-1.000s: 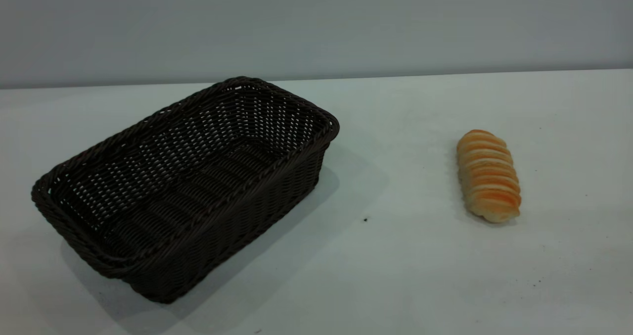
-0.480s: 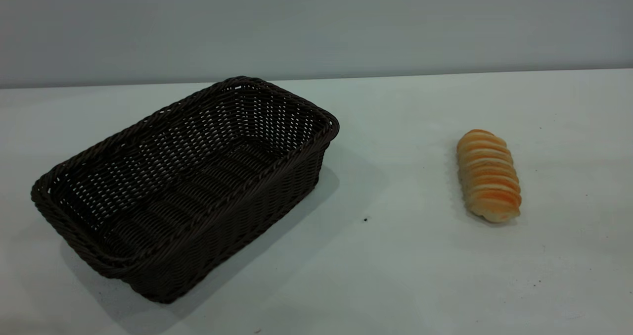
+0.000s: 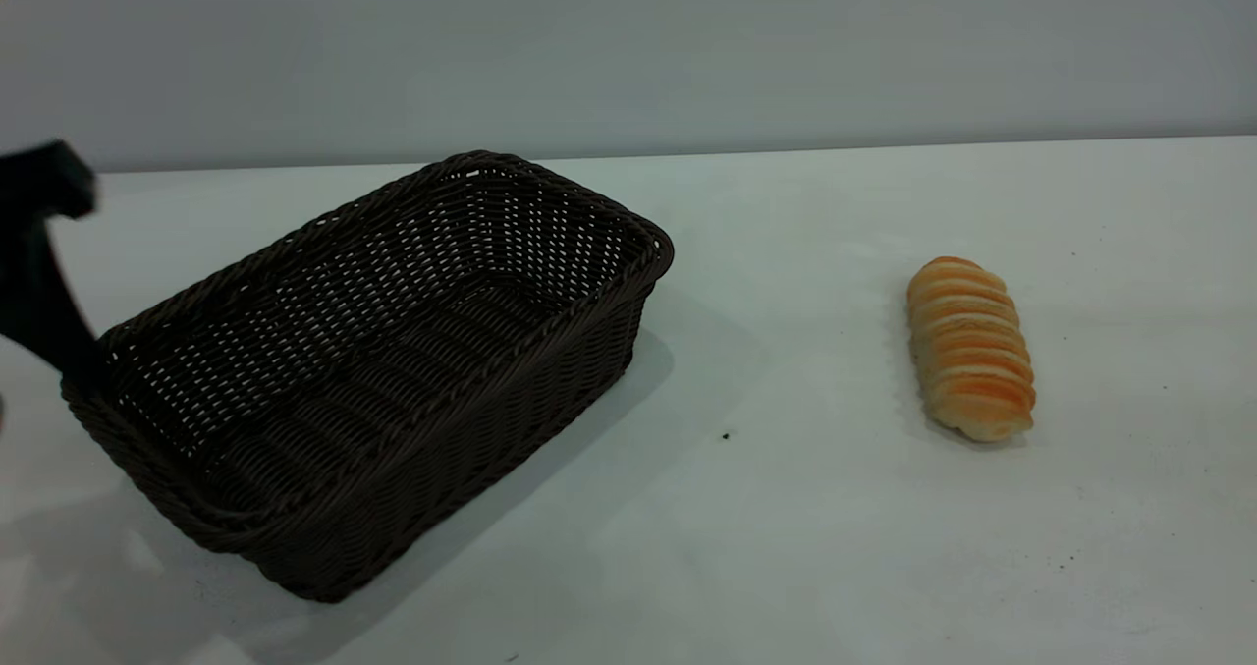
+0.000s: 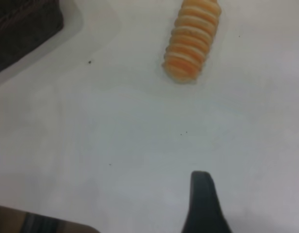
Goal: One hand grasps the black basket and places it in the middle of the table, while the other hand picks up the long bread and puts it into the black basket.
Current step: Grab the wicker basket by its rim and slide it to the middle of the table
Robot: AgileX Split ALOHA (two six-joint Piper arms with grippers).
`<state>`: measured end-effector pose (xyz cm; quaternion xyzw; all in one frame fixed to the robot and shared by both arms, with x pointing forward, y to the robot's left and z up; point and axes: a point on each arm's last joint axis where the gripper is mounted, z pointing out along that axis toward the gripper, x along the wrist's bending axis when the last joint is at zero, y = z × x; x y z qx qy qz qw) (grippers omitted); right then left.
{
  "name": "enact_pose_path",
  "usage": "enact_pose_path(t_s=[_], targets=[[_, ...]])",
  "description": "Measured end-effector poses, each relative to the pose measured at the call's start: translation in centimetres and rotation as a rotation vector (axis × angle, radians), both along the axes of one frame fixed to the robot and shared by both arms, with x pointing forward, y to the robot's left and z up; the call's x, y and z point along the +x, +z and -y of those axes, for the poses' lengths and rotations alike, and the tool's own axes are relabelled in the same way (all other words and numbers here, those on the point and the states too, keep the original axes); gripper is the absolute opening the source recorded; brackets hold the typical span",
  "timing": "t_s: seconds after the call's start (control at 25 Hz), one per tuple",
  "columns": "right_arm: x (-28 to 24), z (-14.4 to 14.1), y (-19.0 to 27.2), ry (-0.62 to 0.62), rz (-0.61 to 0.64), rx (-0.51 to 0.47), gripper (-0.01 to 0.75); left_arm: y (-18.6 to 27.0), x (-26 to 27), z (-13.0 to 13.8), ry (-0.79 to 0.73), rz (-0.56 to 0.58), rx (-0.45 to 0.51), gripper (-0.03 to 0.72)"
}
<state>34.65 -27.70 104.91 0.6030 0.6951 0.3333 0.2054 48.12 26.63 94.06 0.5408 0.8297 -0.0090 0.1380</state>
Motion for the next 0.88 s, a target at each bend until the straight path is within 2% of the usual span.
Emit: enact_pose_path(t_s=[0.28, 0.72, 0.88], targets=[[0.0, 0.0, 0.0, 0.005, 0.001, -0.006, 0.508, -3.0, 1.6, 0.3, 0.157, -0.029, -0.058, 0.519], [-0.1, 0.0, -0.1, 0.008, -0.007, -0.014, 0.508, -5.3, 2.5, 0.3, 0.227, -0.033, -0.059, 0.519], [-0.1, 0.0, -0.1, 0.009, -0.006, -0.015, 0.508, -7.6, 3.2, 0.4, 0.341, -0.061, -0.093, 0.519]])
